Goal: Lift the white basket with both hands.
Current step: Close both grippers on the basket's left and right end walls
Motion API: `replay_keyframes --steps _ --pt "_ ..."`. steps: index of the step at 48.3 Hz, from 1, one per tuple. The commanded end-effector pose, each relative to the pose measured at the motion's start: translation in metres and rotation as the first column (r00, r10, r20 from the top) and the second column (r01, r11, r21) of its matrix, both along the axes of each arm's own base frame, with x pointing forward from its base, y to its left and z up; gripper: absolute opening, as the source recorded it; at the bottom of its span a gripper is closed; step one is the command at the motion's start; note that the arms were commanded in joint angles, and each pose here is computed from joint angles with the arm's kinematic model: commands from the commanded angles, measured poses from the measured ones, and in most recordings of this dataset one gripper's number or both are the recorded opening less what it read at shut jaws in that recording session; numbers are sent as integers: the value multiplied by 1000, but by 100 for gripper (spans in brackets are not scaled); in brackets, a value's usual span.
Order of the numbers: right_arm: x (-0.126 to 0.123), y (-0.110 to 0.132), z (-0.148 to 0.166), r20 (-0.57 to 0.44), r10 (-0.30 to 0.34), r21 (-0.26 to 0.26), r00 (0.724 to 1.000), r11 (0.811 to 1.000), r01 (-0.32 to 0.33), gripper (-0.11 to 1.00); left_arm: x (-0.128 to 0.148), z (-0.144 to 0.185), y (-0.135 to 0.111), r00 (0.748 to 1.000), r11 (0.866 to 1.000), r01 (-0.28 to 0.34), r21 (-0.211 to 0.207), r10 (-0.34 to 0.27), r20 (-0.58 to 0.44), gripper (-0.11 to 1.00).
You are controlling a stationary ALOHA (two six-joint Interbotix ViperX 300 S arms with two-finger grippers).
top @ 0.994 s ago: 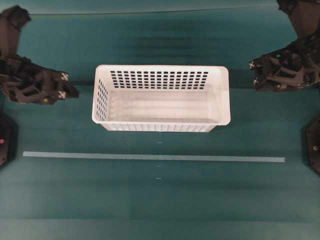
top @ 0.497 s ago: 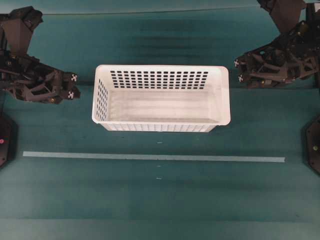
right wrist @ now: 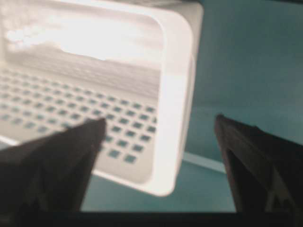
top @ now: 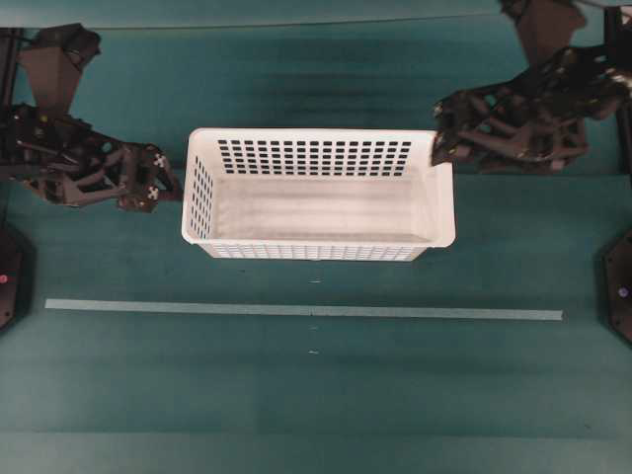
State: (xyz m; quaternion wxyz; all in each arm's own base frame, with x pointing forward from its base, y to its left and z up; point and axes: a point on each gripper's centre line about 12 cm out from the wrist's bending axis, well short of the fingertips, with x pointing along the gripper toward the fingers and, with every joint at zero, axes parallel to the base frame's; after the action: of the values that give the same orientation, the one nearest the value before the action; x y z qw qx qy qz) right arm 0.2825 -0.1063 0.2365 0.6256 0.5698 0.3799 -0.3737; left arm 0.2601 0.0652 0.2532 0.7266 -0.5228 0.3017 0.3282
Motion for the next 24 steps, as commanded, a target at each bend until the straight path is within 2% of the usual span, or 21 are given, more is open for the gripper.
replay_keyframes --steps 1,15,24 --pt "7 4 -8 -19 13 15 1000 1000 -13 96 5 3 6 1000 1000 -14 11 13 27 93" --pt "21 9 -38 -100 16 59 995 998 -10 95 18 -18 19 999 999 -44 5 44 0 94" --pt "24 11 -54 -133 18 72 991 997 -8 95 35 -47 24 998 999 -45 -8 45 -41 94"
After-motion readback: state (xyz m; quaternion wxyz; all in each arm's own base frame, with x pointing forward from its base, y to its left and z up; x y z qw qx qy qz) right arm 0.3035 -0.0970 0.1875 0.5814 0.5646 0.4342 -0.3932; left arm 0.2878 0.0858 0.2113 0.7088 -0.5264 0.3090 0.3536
